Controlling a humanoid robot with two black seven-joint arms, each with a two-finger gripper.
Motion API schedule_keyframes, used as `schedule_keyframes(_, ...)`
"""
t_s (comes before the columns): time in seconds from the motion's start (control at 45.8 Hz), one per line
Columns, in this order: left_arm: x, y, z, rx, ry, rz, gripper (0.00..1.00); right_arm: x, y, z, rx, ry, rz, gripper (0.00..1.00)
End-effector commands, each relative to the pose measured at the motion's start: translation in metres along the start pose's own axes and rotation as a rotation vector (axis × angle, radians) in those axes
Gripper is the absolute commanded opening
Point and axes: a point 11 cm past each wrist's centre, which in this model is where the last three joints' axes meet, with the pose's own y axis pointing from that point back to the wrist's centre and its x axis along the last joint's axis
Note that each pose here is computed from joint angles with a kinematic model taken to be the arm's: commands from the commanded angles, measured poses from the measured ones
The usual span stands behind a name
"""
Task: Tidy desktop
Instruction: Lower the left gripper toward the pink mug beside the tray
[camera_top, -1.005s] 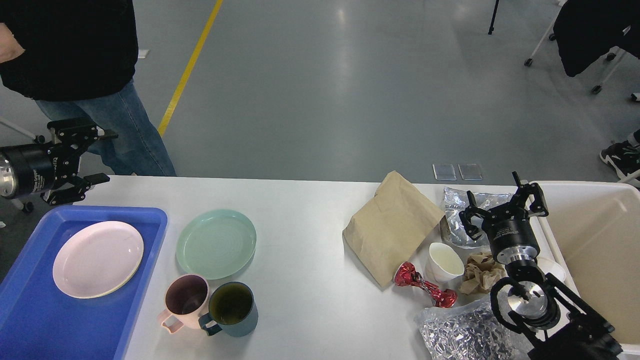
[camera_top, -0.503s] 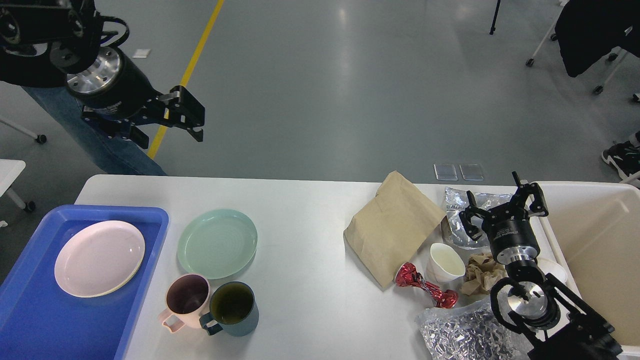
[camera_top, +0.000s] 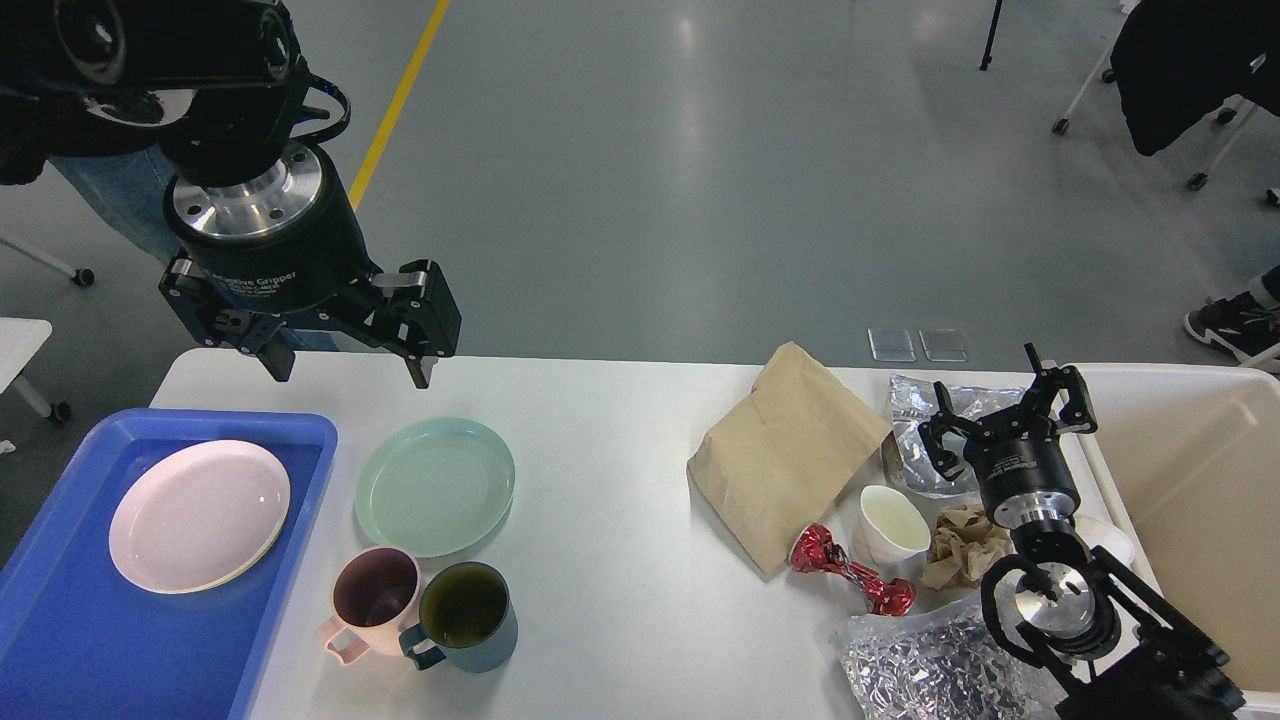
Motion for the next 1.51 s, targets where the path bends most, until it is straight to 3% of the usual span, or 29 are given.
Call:
schedule_keyframes(0.0,0.0,0.004,-0.005,-0.001,0.018,0.0,0.97,0.0,0.0,0.0,-0.001,0.0,0.0,1.0)
schedule_keyframes(0.24,0.003,0.007,-0.016,-0.014,0.056,0.008,0.96,0.0,0.0,0.0,-0.001,0.0,0.0,1.0)
schedule_keyframes(0.459,0.004,-0.024,-0.037,-0.058,0.126,-0.053,0.93,0.0,0.0,0.0,-0.001,0.0,0.0,1.0)
schedule_keyframes(0.568,0.004,-0.052,-0.054,-0.05,0.167,-0.08,0.93,0.0,0.0,0.0,-0.001,0.0,0.0,1.0)
schedule_keyframes(0.743,-0.001,-0.124,-0.089,-0.016,0.208,-0.066,0.93,0.0,0.0,0.0,-0.001,0.0,0.0,1.0)
schedule_keyframes(1.005,-0.024,-0.211,-0.11,0.009,0.105,-0.095,0.92,0.0,0.0,0.0,0.0,0.0,-0.001,1.0)
schedule_keyframes(1.289,-0.033,-0.262,-0.126,0.045,0.108,-0.083,0.91,0.0,0.0,0.0,0.001,-0.001,-0.001,1.0)
schedule_keyframes(1.486,-0.04,-0.278,-0.132,0.057,0.112,-0.069,0.91,0.0,0.0,0.0,0.0,0.0,-0.001,1.0)
